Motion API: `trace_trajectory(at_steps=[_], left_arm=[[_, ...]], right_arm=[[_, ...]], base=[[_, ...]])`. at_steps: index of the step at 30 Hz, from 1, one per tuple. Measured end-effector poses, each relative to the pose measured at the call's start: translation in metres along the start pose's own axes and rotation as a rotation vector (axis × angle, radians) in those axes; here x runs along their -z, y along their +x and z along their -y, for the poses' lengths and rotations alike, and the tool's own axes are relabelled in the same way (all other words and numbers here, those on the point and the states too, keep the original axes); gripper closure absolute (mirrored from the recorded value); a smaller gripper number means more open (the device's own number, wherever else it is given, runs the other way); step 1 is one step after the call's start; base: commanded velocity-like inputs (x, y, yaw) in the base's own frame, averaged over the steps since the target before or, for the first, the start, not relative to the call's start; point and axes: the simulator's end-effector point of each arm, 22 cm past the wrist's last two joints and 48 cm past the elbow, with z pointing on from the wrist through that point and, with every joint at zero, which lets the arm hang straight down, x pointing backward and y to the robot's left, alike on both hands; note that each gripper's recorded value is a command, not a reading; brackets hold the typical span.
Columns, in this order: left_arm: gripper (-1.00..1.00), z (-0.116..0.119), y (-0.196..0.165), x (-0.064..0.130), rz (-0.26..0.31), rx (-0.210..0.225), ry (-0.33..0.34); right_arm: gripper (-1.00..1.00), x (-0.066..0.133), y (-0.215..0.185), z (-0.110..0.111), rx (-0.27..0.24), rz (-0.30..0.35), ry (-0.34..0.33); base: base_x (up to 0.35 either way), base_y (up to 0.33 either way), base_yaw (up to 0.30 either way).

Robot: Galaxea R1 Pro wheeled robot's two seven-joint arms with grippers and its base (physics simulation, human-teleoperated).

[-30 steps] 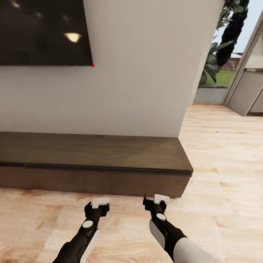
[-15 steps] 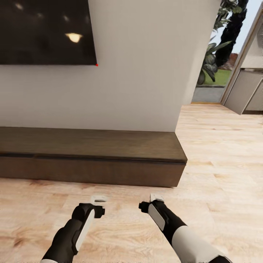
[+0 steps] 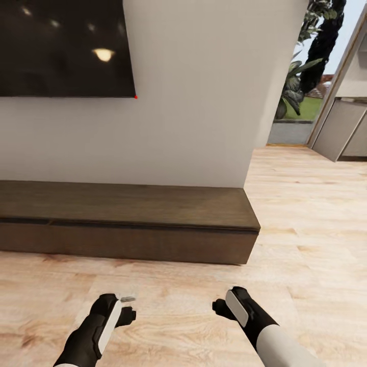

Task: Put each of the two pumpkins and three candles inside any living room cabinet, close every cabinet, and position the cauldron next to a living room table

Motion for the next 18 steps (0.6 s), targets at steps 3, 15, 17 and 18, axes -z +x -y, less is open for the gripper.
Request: trace_trajectory(at_steps=[3, 15, 17, 18], left_arm=[[-1.0, -0.003, 0.017, -0.006, -0.048, 0.004, -0.005], [-1.0, -0.001, 0.012, 0.004, -0.01, 0.017, -0.013], [-1.0, 0.0, 0.01, 0.008, -0.01, 0.016, -0.011], [-1.0, 0.0, 0.009, 0.01, -0.009, 0.016, -0.011]], right_arm=[[-1.0, -0.008, 0.04, 0.02, -0.005, -0.056, 0.022], [-1.0, 0.003, 0.048, 0.031, -0.05, 0.002, 0.037], [-1.0, 0.007, 0.048, 0.028, -0.052, 0.003, 0.034], [-1.0, 0.009, 0.047, 0.026, -0.052, 0.005, 0.033]], base=[[0.0, 0.0, 0.0], [0.0, 0.0, 0.0], [0.0, 0.0, 0.0], [0.0, 0.0, 0.0]])
